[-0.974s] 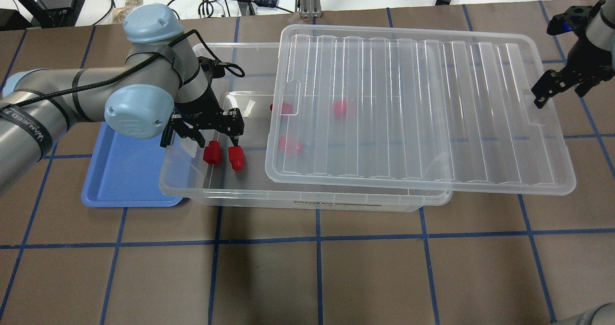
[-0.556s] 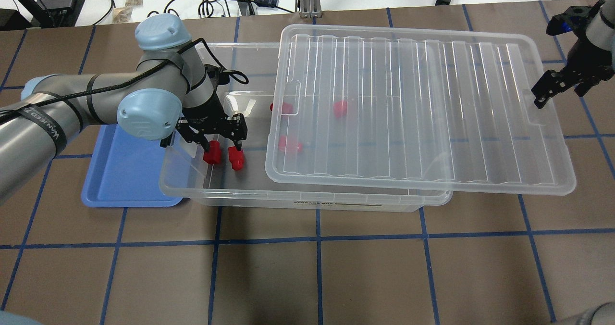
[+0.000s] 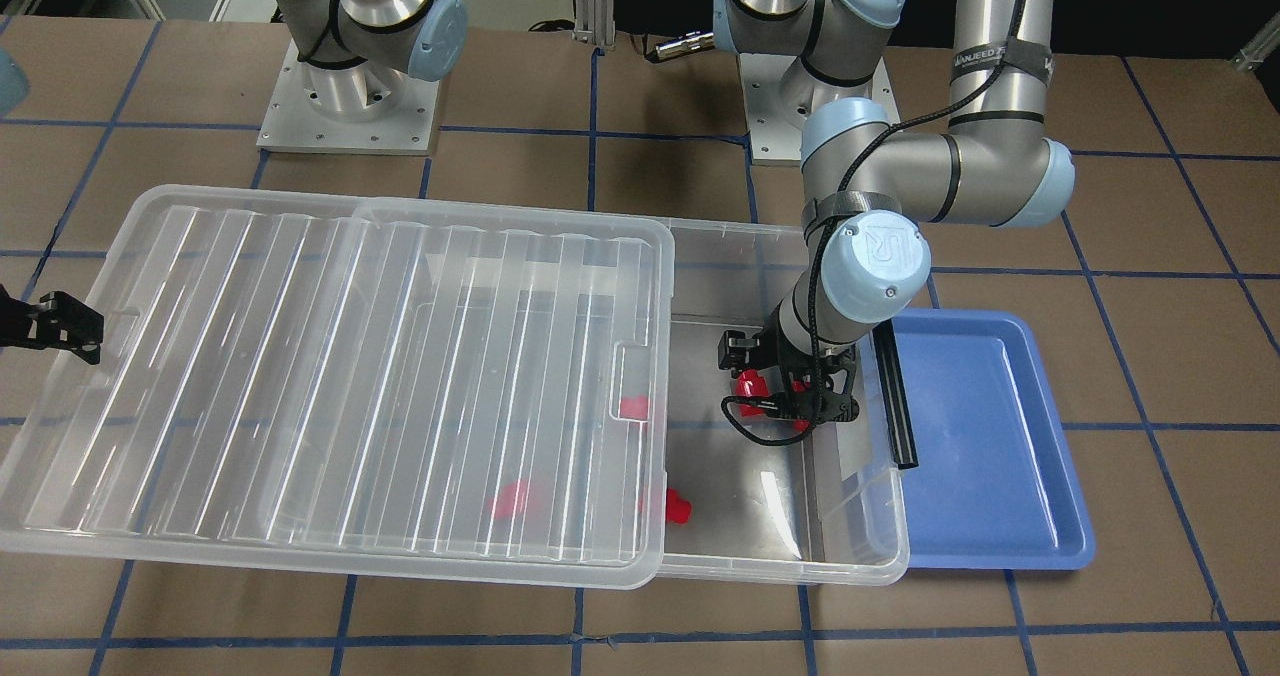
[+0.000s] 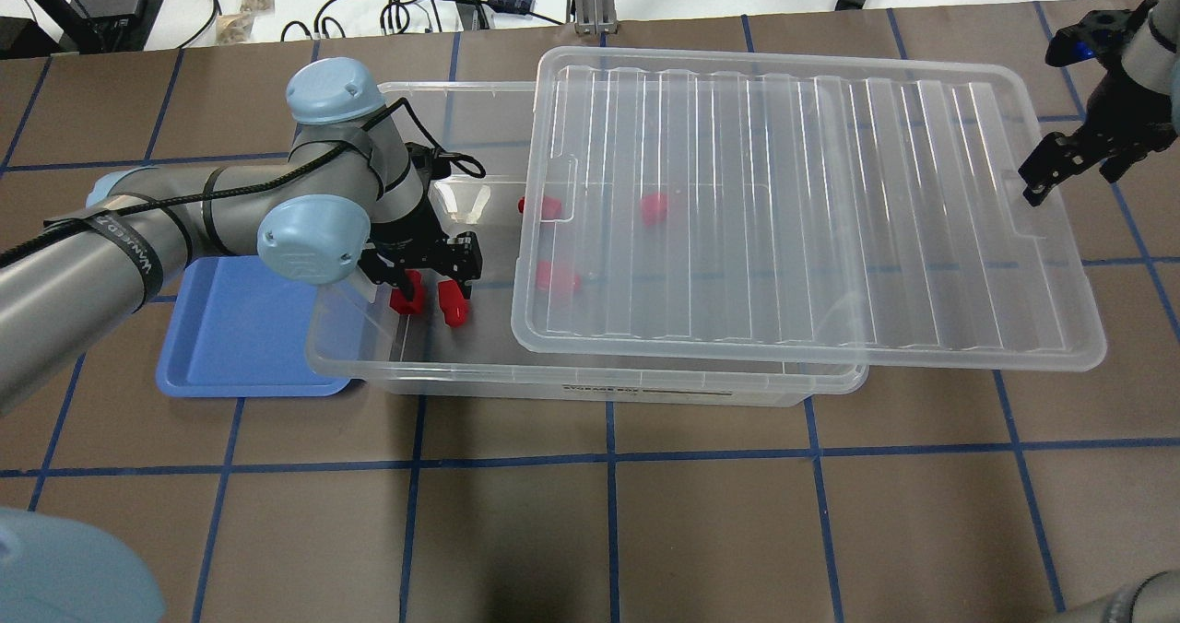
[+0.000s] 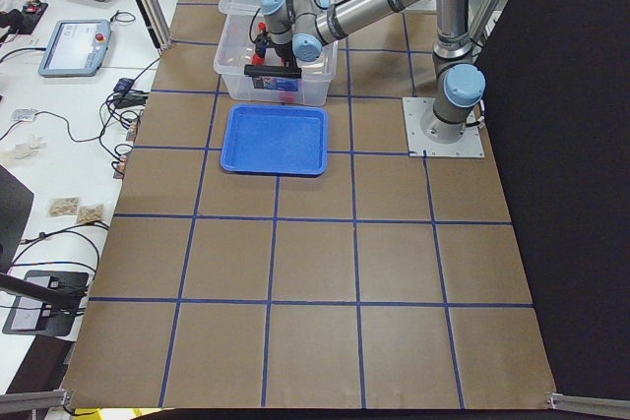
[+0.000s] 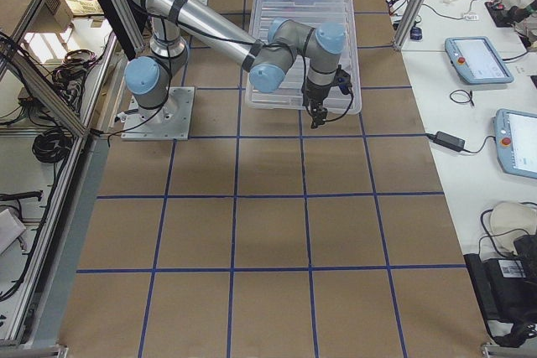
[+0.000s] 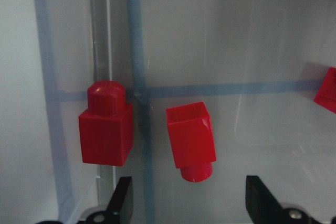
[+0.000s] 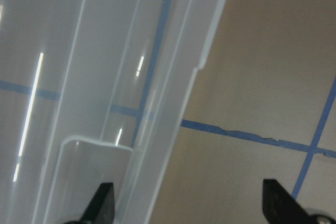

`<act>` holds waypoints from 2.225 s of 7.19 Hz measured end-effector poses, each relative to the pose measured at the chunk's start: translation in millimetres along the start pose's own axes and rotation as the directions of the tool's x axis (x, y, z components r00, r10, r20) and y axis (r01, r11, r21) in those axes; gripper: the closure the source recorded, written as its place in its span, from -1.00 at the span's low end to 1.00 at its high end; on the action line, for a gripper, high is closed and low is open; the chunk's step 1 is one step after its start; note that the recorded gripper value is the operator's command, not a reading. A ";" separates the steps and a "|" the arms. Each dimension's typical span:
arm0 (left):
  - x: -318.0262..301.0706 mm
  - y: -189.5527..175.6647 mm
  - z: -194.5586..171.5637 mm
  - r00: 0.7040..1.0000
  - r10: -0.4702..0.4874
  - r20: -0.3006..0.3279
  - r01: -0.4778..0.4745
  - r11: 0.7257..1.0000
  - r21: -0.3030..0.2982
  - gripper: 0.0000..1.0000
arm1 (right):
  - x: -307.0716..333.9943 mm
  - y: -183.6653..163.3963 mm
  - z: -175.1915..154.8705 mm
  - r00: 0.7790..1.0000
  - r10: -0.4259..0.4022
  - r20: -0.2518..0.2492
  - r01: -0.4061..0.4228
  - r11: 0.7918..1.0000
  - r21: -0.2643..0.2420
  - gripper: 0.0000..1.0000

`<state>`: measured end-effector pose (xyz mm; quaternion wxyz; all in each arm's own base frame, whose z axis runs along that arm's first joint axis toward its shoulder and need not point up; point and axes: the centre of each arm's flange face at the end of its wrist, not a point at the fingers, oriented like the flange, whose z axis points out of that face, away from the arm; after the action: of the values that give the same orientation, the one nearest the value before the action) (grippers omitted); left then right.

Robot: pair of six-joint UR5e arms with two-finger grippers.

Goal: Place red block in blue tray from box

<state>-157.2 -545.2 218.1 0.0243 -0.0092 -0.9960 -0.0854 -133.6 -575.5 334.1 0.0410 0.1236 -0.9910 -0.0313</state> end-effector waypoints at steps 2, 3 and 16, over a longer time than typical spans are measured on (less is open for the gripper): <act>-0.5 -4.1 11.7 1.000 -0.001 0.000 0.001 1.000 -0.012 -0.45 | 2.8 -2.9 -3.2 1.000 -0.004 -0.001 0.004 1.000 0.001 -1.00; -0.8 -5.7 17.3 1.000 -0.001 0.000 0.001 1.000 -0.020 -0.25 | 3.7 -3.6 -4.6 1.000 -0.005 -0.003 0.005 1.000 0.003 -1.00; 11.4 4.5 -102.4 0.999 -0.032 0.006 0.032 0.999 0.030 1.00 | -2.1 -1.4 -51.5 0.999 0.008 -0.037 -0.006 0.999 0.052 -1.00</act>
<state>-163.7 -558.1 320.3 0.0200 0.0070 -0.9973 -0.0706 -126.7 -579.0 385.1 0.0562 0.1219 -0.9909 -0.0032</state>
